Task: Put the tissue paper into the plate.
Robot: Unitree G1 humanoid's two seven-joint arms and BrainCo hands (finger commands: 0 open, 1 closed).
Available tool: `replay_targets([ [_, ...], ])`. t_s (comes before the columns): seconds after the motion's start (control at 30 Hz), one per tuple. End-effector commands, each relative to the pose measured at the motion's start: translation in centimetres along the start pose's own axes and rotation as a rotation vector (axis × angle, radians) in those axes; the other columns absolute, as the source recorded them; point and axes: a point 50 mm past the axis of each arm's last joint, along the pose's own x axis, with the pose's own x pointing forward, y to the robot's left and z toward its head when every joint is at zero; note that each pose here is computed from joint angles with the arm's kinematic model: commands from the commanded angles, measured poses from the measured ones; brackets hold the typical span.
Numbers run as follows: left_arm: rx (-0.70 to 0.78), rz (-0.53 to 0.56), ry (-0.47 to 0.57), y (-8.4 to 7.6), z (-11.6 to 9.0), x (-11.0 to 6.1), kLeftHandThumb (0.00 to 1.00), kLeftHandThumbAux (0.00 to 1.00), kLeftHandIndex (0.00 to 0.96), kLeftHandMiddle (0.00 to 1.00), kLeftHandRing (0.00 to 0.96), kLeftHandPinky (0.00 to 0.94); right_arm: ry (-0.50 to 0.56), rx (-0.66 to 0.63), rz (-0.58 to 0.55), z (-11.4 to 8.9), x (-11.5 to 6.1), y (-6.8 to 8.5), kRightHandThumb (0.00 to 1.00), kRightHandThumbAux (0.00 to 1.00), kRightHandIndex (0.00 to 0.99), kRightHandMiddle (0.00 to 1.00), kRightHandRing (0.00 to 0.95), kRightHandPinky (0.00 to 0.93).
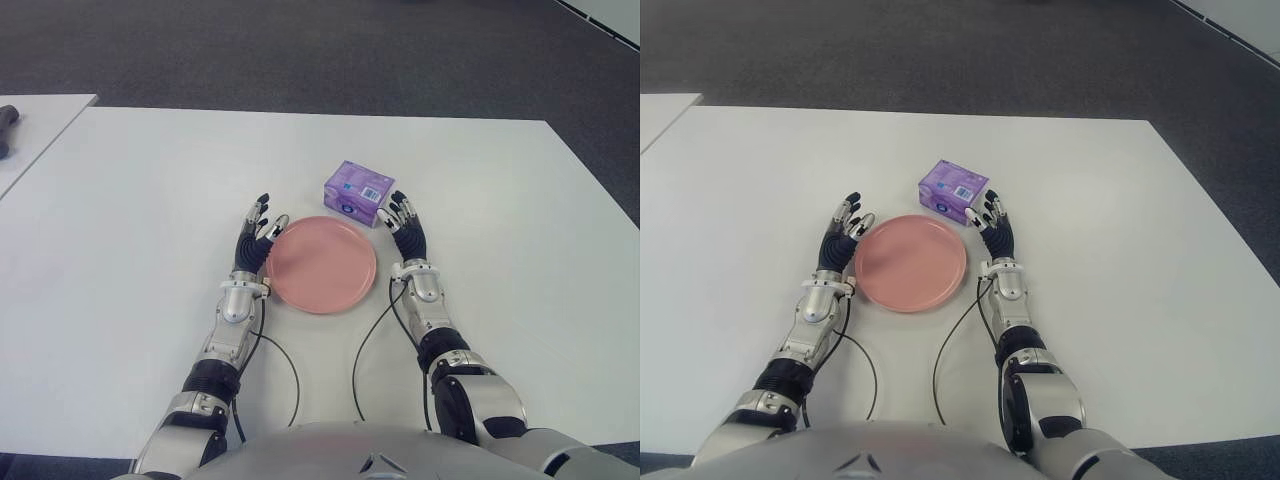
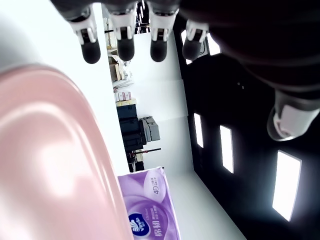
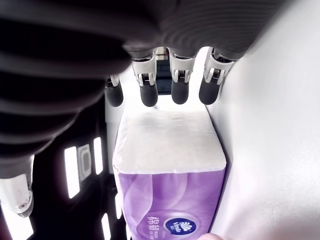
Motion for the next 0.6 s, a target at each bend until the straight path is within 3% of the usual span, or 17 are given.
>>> replay_targets([
  [0.03,-0.002,0.01,0.018,-0.09,-0.45,-0.34,0.0,0.401,0.0,0.0,0.0,0.0,0.222,0.015,-0.033,-4.42,-2.89,-0.74,0.147,0.526,0.0,0.0,0.0,0.0],
  [0.6,-0.006,0.013,0.033,-0.13,-0.46,-0.24,0.0,0.4,0.0,0.0,0.0,0.0,0.223,0.015,-0.033,-4.36,-2.77,-0.8,0.147,0.526,0.0,0.0,0.0,0.0],
])
